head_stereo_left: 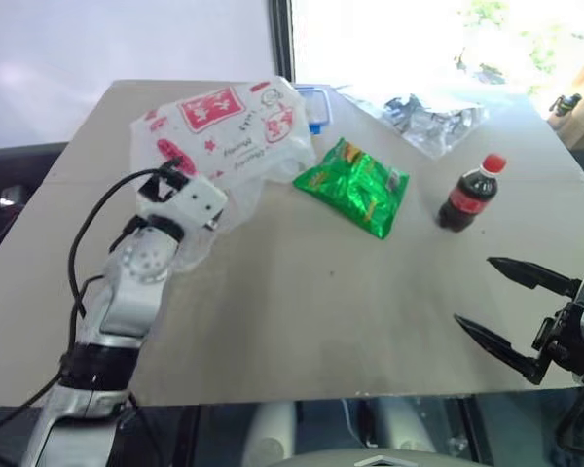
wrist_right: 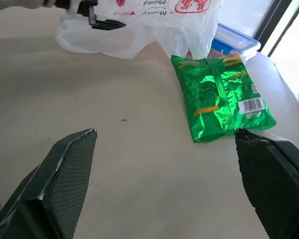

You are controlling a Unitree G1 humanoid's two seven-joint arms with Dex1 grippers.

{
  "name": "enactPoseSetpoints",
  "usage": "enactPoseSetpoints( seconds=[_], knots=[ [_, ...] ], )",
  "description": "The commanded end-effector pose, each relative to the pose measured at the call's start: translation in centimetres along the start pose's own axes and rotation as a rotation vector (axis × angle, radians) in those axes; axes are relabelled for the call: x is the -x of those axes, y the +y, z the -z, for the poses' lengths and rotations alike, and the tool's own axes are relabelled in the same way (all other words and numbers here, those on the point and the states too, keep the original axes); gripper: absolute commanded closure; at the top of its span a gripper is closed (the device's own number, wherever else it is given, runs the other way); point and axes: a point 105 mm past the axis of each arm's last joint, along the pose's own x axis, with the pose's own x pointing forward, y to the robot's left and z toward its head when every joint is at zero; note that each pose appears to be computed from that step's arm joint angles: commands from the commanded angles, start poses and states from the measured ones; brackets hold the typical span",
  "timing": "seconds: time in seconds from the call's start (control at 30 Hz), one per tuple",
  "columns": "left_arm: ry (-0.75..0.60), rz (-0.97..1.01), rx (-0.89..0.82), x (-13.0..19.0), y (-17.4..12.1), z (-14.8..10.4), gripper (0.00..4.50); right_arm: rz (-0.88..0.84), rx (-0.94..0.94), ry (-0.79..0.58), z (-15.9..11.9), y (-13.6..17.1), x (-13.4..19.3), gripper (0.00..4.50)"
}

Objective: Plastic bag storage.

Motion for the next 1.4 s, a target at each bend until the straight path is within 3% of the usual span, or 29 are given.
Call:
enactPoseSetpoints(
  seconds=[0.03,0.13,0.2,0.3,0.33,0.5,0.6,0.8,1.03,1.17,1.4],
  knots=[
    [0.012,-0.054,-0.083,-1.4,0.4,0.2,0.69,0.005,0.04,-0.039,-0.9,0.6,-0.4,0.0],
    [0.001,-0.037,-0.089,-1.6,-0.4,-0.2,1.87,0.006,0.036,-0.05,-1.1,1.2,-0.9,0.0],
    [-0.026,-0.044,-0.079,-1.5,-0.5,-0.9,2.9,0.009,0.044,-0.041,-0.8,1.3,-1.3,0.0],
    [-0.038,-0.115,-0.021,-1.5,1.5,-1.7,4.3,0.02,0.055,-0.022,-0.4,1.2,-2.6,0.0],
    [-0.036,-0.137,0.011,-1.4,2.3,-1.9,4.41,0.032,0.074,-0.011,-0.1,1.0,-3.4,0.0],
    [-0.043,-0.161,0.292,-0.7,6.8,-2.9,4.41,0.128,0.21,0.166,4.0,-2.1,-9.3,0.0],
    [-0.061,-0.135,0.345,-0.3,8.3,-4.2,4.41,0.173,0.278,0.213,5.6,-3.5,-12.9,0.0],
    [-0.064,-0.146,0.382,0.1,10.2,-6.0,4.41,0.342,0.009,0.233,7.2,-6.0,-18.1,0.0],
    [-0.059,-0.145,0.393,0.6,10.0,-6.7,4.41,0.435,-0.439,0.22,7.8,-6.9,-20.1,0.0],
    [-0.062,-0.131,0.409,0.6,9.6,-7.1,4.41,0.465,-0.585,0.21,7.8,-7.4,-20.3,0.0],
    [-0.067,-0.117,0.421,0.4,9.0,-7.4,4.41,0.427,-0.516,0.277,8.7,-6.9,-21.6,0.0]
  ],
)
